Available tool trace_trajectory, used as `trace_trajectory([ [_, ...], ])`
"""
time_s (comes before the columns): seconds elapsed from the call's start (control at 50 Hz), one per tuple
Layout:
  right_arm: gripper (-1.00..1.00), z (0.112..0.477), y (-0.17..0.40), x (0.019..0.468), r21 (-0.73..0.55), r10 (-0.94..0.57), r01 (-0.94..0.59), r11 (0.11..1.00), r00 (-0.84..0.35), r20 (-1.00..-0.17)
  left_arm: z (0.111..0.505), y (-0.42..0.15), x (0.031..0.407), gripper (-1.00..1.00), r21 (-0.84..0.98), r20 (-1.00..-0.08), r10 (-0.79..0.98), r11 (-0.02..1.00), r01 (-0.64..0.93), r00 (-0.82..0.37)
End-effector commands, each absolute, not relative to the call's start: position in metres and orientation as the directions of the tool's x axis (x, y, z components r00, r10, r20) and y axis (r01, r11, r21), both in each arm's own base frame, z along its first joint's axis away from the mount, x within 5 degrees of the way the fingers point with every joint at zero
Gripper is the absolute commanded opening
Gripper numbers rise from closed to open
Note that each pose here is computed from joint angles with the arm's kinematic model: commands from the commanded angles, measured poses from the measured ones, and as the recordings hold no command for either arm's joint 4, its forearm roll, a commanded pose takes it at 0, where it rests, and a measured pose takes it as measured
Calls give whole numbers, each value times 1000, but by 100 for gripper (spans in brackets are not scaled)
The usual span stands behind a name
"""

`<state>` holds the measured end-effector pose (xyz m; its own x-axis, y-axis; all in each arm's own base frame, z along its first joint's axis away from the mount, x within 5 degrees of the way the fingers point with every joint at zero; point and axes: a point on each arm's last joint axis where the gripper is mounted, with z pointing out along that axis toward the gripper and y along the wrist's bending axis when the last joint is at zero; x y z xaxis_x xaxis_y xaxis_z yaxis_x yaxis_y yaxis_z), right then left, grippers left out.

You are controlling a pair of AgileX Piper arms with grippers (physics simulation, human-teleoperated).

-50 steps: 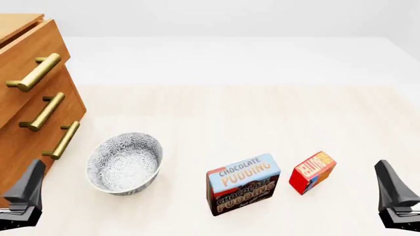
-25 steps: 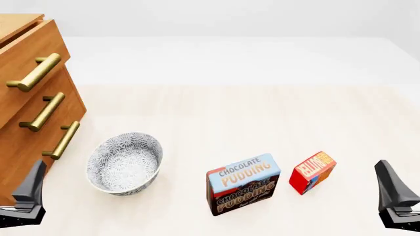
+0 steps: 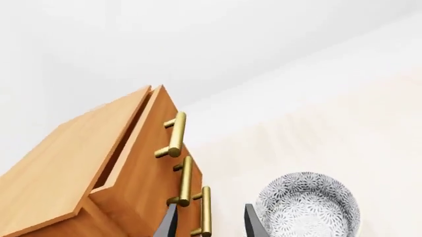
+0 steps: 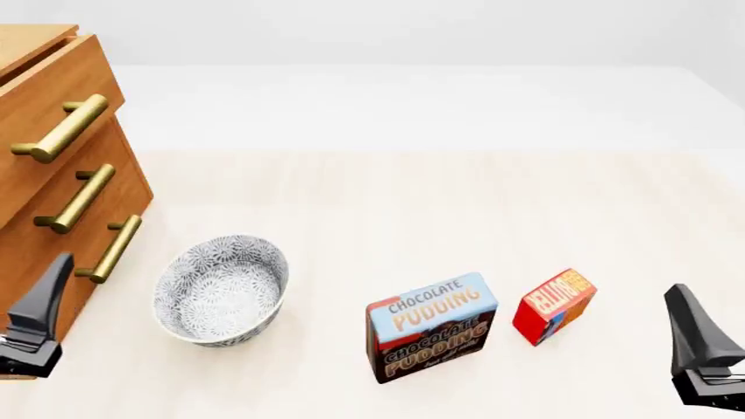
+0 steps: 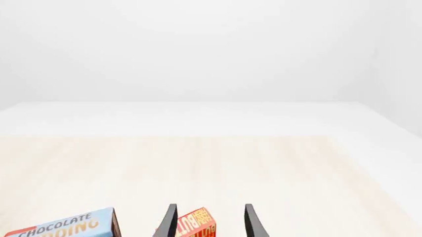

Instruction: Put the butter at the back in the top drawer of the cabinet and close it.

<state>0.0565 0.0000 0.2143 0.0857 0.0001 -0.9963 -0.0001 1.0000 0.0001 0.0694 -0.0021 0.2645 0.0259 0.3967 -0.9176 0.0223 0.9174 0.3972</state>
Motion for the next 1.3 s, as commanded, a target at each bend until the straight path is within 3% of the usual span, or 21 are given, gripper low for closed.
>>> trace_trajectory([
  [0.02, 100, 214, 0, 56, 0, 0, 0, 1000, 86, -996, 277, -5, 76, 100, 473, -881, 472, 879, 56, 35],
  [0.56, 100, 214, 0, 56, 0, 0, 0, 1000, 86, -996, 296, -4, 75, 100, 647, -763, 646, 762, 40, 38],
  [0.64, 100, 214, 0, 56, 0, 0, 0, 1000, 86, -996, 301, -5, 80, 100, 688, -725, 687, 724, 41, 45],
  [0.66, 100, 214, 0, 56, 0, 0, 0, 1000, 86, -996, 305, -5, 93, 100, 757, -653, 757, 652, 46, 27],
  [1.3, 100, 214, 0, 56, 0, 0, 0, 1000, 86, -996, 313, -7, 115, 100, 820, -571, 820, 569, 52, 33],
])
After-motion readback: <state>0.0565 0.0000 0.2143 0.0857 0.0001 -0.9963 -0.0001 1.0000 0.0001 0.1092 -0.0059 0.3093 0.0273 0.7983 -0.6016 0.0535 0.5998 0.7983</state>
